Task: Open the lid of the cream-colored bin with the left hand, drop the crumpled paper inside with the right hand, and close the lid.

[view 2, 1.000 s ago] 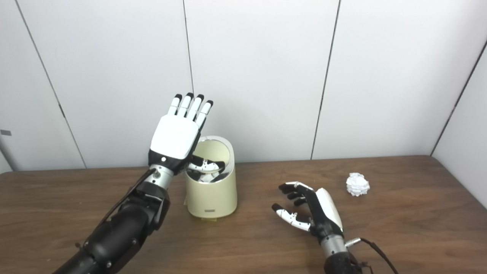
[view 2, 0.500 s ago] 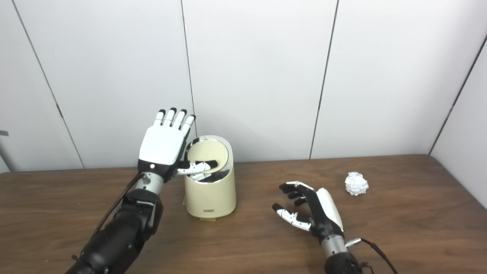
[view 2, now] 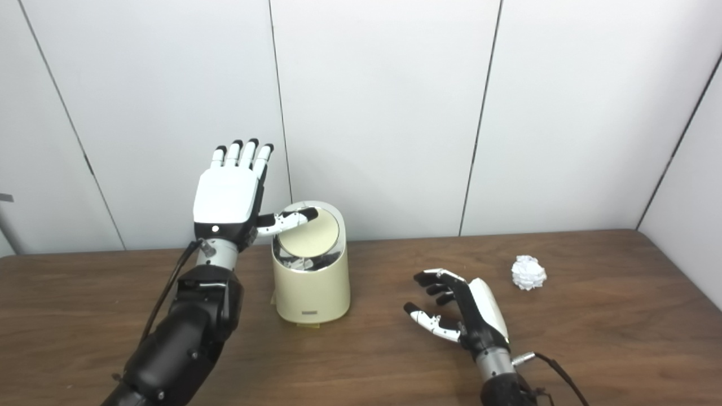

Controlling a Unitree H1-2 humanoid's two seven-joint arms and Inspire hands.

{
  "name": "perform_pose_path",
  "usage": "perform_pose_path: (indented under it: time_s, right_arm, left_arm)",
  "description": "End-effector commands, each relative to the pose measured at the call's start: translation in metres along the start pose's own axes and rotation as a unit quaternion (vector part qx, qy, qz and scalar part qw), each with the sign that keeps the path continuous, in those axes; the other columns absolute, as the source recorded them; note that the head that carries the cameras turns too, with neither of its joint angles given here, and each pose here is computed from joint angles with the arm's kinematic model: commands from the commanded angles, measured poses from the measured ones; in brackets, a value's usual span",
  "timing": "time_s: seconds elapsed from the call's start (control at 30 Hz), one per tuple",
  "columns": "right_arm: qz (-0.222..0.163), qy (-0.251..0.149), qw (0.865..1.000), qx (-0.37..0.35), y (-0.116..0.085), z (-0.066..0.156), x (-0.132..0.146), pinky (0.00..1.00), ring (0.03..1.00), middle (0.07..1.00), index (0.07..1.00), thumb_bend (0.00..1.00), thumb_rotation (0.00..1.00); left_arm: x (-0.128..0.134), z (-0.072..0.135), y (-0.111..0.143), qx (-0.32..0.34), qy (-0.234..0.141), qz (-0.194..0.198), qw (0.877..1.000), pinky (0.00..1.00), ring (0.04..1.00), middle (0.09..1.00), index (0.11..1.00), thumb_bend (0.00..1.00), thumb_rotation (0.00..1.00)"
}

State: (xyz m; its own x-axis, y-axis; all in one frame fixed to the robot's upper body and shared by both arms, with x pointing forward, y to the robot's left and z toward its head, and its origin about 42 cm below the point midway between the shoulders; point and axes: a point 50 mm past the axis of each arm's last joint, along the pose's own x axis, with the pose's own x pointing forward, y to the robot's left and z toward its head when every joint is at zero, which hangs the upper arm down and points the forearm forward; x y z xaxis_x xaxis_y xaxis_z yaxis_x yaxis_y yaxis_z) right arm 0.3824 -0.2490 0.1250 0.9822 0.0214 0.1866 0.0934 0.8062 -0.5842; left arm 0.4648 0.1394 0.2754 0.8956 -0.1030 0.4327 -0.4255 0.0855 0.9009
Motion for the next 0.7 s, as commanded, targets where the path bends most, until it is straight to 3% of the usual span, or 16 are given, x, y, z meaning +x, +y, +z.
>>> perform_pose_path:
  time_s: [0.0, 0.17, 0.27, 0.43, 0.67]
  right_arm:
    - [-0.01, -0.024, 1.0, -0.003, -0.007, 0.011, 0.013, 0.59, 0.677, 0.695, 0.665, 0.31, 0.32]
    - [-0.011, -0.028, 1.0, -0.001, -0.006, 0.01, 0.012, 0.58, 0.668, 0.689, 0.662, 0.31, 0.31]
    - [-0.01, -0.024, 1.0, -0.001, -0.007, 0.01, 0.012, 0.59, 0.681, 0.697, 0.67, 0.31, 0.34]
    - [-0.011, -0.027, 1.0, 0.0, -0.007, 0.011, 0.012, 0.58, 0.669, 0.691, 0.664, 0.31, 0.34]
    - [-0.011, -0.023, 1.0, -0.003, -0.007, 0.012, 0.011, 0.58, 0.671, 0.692, 0.668, 0.31, 0.34]
  left_arm:
    - [0.02, 0.005, 0.031, -0.006, -0.004, 0.048, 0.999, 1.0, 1.0, 1.0, 0.992, 0.82, 1.0]
    - [0.019, 0.005, 0.031, 0.004, -0.007, 0.035, 0.999, 1.0, 1.0, 1.0, 1.0, 0.91, 0.97]
    - [0.016, 0.004, 0.024, 0.02, -0.013, 0.028, 0.999, 1.0, 1.0, 1.0, 1.0, 0.99, 0.81]
    - [0.013, 0.001, 0.012, 0.051, -0.021, 0.003, 0.998, 1.0, 1.0, 1.0, 0.995, 1.0, 0.56]
    - [0.013, -0.01, -0.004, 0.076, -0.008, -0.018, 0.997, 1.0, 1.0, 0.991, 0.984, 1.0, 0.4]
